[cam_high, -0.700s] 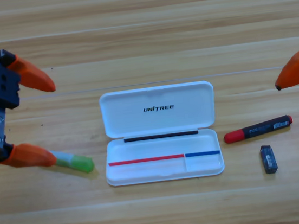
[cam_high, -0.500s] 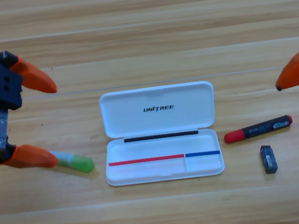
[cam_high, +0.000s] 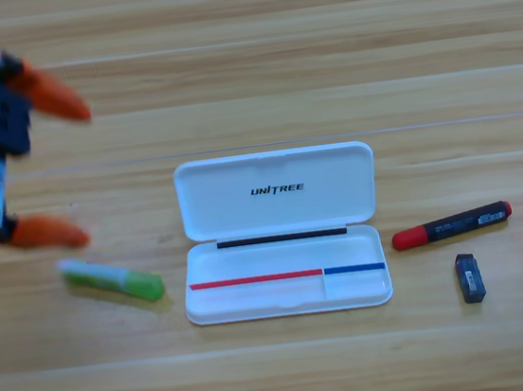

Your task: Clean up eraser and pencils

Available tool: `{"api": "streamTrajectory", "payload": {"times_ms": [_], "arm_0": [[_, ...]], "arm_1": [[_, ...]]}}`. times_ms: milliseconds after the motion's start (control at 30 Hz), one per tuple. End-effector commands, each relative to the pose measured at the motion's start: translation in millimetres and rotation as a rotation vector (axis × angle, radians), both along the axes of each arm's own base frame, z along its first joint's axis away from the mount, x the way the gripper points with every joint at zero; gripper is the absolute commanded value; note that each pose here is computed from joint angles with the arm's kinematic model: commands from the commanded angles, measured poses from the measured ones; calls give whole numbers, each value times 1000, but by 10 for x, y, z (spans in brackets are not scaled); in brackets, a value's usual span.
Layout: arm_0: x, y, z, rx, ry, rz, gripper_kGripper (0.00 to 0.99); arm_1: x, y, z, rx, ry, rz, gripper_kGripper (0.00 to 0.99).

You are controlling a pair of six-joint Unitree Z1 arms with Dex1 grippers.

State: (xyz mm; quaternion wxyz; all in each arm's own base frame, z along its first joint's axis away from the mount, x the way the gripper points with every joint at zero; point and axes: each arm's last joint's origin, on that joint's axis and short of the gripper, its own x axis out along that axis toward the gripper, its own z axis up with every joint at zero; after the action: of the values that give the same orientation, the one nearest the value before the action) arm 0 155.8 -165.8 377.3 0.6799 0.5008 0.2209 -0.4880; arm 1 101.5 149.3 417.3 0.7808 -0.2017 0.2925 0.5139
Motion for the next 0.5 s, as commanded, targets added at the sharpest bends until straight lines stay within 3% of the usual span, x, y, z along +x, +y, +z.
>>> {"api": "streamTrajectory", "payload": {"times_ms": [33,100,300,400,500], "arm_0": [[458,96,-151,139,-20,7,989],[642,130,-273,189,-1,2,988],[1125,224,-800,309,122,-53,990],[1173,246,-1055,335,122,-65,990],[1213,229,-1229,360,157,-72,988]], "arm_1": [[284,-96,-143,-126,-2,-322,971],[458,2,-242,-182,46,-400,971],[1080,577,-848,-343,304,-582,971],[1347,781,-1171,-387,432,-593,971],[1519,914,-1455,-428,519,-613,973]]}}
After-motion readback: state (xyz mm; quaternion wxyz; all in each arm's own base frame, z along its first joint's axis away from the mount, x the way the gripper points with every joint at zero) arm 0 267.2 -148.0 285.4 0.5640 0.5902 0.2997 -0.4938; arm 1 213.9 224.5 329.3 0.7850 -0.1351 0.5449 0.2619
